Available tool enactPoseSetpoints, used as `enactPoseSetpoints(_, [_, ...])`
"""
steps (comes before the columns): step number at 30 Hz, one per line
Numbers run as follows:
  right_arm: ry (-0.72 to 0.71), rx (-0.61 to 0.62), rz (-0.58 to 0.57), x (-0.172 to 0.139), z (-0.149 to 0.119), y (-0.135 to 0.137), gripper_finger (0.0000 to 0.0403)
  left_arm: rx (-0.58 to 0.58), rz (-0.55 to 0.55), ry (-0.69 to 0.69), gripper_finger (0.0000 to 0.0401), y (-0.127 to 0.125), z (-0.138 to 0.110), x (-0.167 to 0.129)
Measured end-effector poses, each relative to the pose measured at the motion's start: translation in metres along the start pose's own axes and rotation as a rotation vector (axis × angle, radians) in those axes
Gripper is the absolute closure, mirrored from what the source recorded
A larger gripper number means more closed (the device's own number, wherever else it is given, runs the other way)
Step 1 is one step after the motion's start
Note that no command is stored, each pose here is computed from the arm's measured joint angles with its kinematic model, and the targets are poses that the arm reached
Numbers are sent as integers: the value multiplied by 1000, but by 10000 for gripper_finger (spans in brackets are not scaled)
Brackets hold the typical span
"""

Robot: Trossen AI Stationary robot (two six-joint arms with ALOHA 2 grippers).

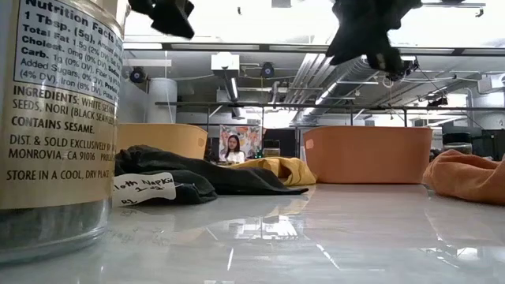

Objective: Sort spices by type
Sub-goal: Put the gold seasoning bottle into the orange bin

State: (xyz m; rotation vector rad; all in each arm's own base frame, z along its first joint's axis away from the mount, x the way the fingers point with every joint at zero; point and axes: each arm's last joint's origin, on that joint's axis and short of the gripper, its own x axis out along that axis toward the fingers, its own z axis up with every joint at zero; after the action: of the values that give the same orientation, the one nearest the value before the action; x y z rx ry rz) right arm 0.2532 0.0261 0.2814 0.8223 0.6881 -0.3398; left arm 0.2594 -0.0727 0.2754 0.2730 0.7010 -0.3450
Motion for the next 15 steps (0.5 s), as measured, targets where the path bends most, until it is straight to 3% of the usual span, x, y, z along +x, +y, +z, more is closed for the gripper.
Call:
enactPoseSetpoints(4, [20, 58, 22, -3, -20, 14, 347, -41, -12, -130, 107, -1, 13, 0])
enactPoseSetpoints(9, [26, 30, 47, -11, -50, 31, 347, -241, -23, -225, 124, -16, 25, -2])
enactPoseSetpoints(12, [17, -27, 62, -17, -68, 39, 347, -309, 32, -210, 168, -34, 25, -2])
enactPoseSetpoints(15, [10, -98, 78, -24, -83, 45, 347, -378, 57, -224, 249, -57, 29, -5])
